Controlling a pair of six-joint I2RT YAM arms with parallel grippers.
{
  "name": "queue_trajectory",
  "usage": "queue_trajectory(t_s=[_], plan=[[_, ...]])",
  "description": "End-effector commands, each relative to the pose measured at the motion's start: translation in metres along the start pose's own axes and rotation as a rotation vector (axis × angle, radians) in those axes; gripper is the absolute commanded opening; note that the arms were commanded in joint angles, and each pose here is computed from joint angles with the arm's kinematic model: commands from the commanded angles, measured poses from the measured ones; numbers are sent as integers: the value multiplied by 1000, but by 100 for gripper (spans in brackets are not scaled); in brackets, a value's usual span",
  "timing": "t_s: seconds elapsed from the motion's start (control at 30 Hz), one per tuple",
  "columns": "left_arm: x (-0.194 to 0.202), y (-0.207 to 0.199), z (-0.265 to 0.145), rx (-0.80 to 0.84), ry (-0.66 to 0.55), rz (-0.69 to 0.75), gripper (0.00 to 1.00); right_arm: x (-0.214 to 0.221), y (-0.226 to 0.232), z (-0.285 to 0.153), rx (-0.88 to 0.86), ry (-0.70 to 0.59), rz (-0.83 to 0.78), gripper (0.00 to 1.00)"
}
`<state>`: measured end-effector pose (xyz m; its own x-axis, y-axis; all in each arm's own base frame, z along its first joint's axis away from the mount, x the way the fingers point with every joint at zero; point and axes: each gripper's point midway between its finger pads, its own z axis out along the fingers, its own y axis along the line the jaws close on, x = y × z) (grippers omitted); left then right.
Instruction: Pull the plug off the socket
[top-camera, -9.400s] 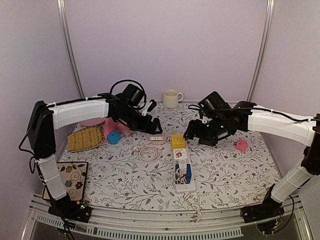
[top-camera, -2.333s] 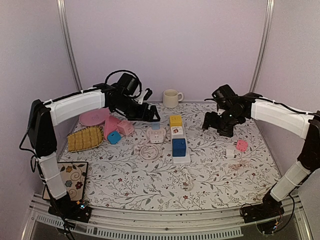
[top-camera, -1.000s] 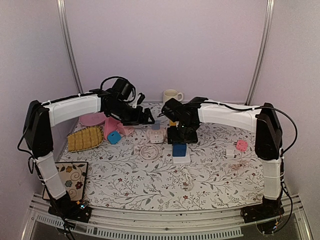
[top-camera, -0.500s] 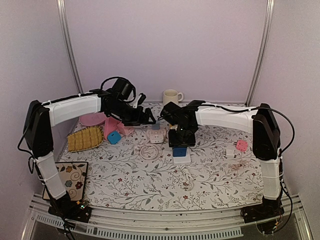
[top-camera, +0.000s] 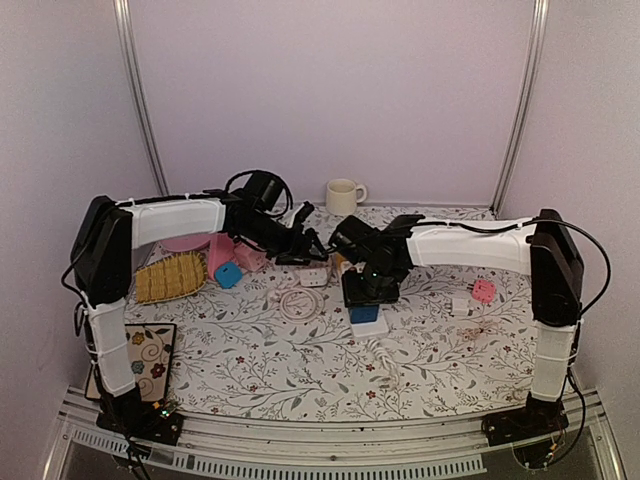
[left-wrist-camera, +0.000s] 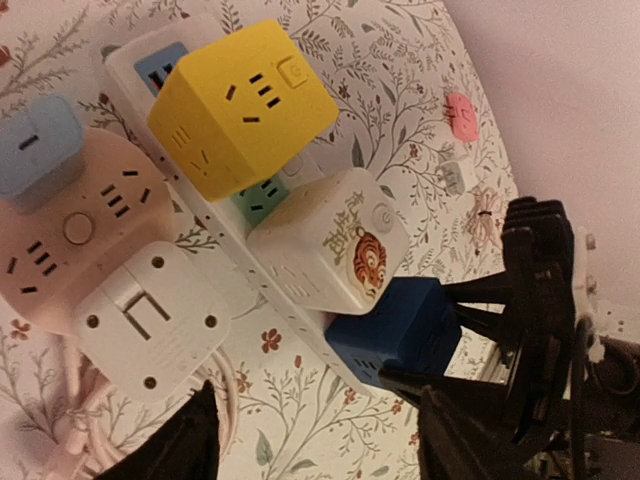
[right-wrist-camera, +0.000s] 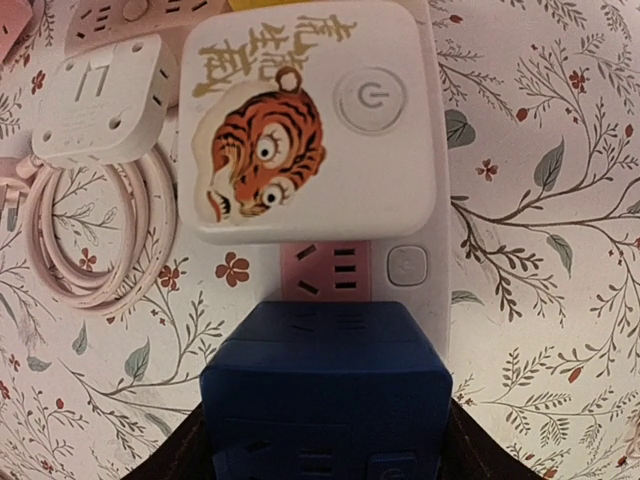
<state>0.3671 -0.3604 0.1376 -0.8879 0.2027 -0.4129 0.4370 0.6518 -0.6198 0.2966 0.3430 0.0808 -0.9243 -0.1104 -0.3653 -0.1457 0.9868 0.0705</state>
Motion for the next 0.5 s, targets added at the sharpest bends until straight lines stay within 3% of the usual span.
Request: queue_trajectory(t_s=[0.0, 0.3, 0.37, 0.47], plan=[[-1, -28, 19, 136, 40, 33, 61, 19, 10, -7, -57, 21, -15, 28], [-5, -38, 44, 238, 77, 21, 6, 14, 19, -14, -90, -2, -24, 26], [-5, -39, 49, 252, 87, 22, 0, 15, 20, -14, -92, 0, -29, 26], [-1, -38, 57, 254, 104, 17, 0, 16, 23, -14, -89, 3, -42, 25]])
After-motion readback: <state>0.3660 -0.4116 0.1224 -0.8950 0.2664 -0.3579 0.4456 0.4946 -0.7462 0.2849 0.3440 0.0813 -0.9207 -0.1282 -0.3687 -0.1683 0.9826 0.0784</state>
